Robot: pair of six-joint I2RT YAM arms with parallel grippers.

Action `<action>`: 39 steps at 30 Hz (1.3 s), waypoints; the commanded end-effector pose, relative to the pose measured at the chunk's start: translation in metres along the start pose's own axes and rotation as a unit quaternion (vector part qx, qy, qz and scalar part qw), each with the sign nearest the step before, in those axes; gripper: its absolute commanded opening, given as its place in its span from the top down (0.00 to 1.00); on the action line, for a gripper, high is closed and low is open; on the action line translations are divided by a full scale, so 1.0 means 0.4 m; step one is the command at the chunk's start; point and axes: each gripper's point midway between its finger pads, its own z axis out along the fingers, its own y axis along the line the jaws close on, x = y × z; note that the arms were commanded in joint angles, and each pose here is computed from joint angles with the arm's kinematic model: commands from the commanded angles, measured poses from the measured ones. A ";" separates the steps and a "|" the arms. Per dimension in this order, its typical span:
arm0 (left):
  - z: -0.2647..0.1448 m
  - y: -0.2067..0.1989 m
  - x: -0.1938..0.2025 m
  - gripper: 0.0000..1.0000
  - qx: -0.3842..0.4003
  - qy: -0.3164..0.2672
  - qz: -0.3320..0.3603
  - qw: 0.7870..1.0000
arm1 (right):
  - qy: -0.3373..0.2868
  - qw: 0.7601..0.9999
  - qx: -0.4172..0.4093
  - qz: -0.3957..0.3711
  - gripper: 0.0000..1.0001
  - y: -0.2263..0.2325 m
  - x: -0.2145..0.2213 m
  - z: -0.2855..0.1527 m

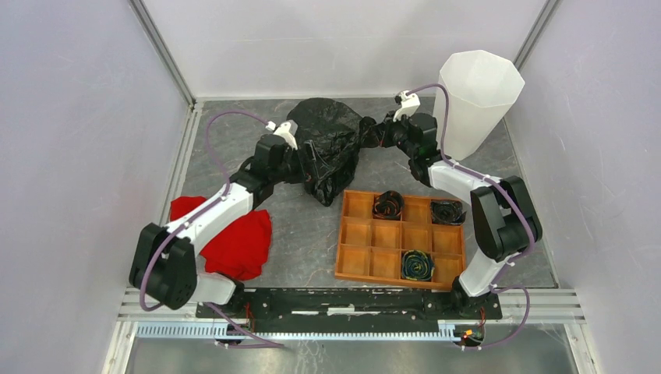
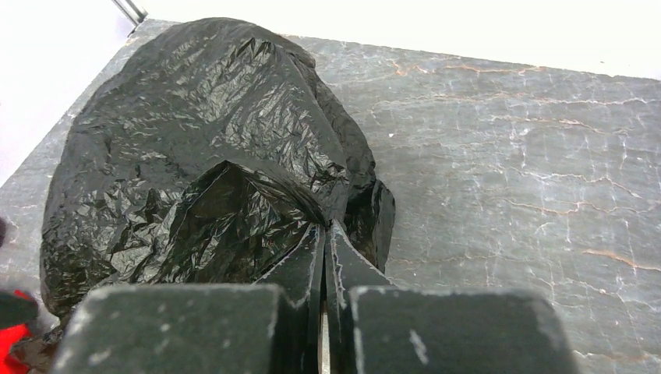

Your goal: Put the trash bags into the trash bin

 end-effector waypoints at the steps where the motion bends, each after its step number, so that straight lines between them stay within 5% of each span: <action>1: 0.044 0.058 -0.056 0.15 -0.057 -0.034 0.055 0.996 | -0.034 0.999 -0.034 -0.005 1.00 0.035 -0.078 0.011; 8: 0.078 0.069 -0.008 0.38 -0.060 -0.008 0.045 0.997 | -0.038 0.999 -0.032 0.000 1.00 0.031 -0.088 0.011; 16: 0.021 0.114 0.003 0.85 -0.125 -0.007 0.015 0.992 | -0.056 0.998 -0.024 0.026 1.00 0.034 -0.135 0.017; 18: -0.005 0.098 -0.044 0.97 -0.132 -0.027 0.005 0.991 | -0.065 0.996 -0.028 0.047 1.00 0.045 -0.163 0.021; 23: -0.113 -0.027 -0.331 0.98 -0.107 -0.106 0.019 0.988 | -0.121 0.989 -0.029 0.079 1.00 0.081 -0.315 0.030; 29: -0.381 -0.172 -0.629 0.98 -0.125 -0.234 0.064 0.962 | -0.182 0.980 0.031 0.079 1.00 0.074 -0.531 -0.017; 33: -0.372 -0.110 -0.515 0.98 -0.143 -0.191 0.049 0.970 | -0.178 0.980 0.060 0.064 1.00 0.050 -0.508 -0.052; 39: -0.263 0.057 -0.179 0.98 -0.150 -0.076 -0.004 0.986 | -0.066 0.995 0.032 0.060 1.00 0.035 -0.204 -0.038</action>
